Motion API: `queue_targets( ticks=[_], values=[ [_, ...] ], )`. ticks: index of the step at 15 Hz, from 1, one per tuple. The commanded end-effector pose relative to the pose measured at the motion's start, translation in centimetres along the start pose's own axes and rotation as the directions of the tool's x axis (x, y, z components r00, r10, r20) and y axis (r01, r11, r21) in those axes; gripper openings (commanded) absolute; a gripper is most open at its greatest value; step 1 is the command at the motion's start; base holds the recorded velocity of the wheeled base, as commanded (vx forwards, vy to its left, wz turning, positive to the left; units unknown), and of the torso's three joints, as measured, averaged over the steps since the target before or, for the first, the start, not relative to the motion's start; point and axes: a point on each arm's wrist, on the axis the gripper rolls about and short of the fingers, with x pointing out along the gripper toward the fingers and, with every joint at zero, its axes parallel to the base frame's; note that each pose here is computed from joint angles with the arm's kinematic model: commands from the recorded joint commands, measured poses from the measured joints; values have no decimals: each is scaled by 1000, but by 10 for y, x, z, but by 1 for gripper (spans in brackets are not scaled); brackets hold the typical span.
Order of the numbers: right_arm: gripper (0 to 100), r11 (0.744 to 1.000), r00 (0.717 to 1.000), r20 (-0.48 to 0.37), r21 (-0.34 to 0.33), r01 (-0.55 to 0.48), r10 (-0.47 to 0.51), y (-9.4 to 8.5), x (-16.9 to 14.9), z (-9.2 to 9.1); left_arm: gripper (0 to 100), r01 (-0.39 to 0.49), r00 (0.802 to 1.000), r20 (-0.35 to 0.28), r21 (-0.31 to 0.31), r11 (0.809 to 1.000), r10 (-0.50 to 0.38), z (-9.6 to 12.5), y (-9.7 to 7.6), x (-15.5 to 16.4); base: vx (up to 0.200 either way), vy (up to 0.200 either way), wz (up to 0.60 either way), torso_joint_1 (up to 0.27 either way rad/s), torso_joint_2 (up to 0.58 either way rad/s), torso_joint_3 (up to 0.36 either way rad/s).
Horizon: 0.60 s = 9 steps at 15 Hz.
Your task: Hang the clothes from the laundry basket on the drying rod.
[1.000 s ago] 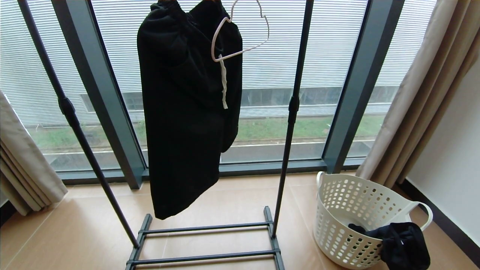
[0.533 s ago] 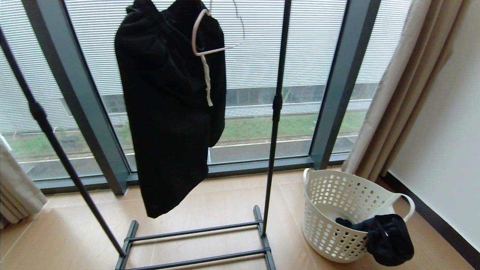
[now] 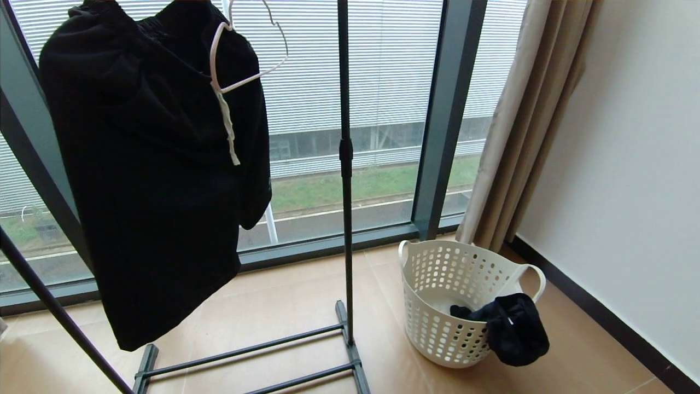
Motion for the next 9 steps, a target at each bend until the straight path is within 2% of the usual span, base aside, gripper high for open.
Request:
queue_targets(
  ticks=[1,9],
  values=[
    [100,1000,1000,0,0,0,0,0,0,0,100,1,1000,-3,0,1000,-1,0,0,0,0,-200,0,-2,7,7],
    [100,1000,1000,0,0,0,0,0,0,0,100,1,1000,-3,0,1000,-1,0,0,0,0,-200,0,4,4,2]
  ],
)
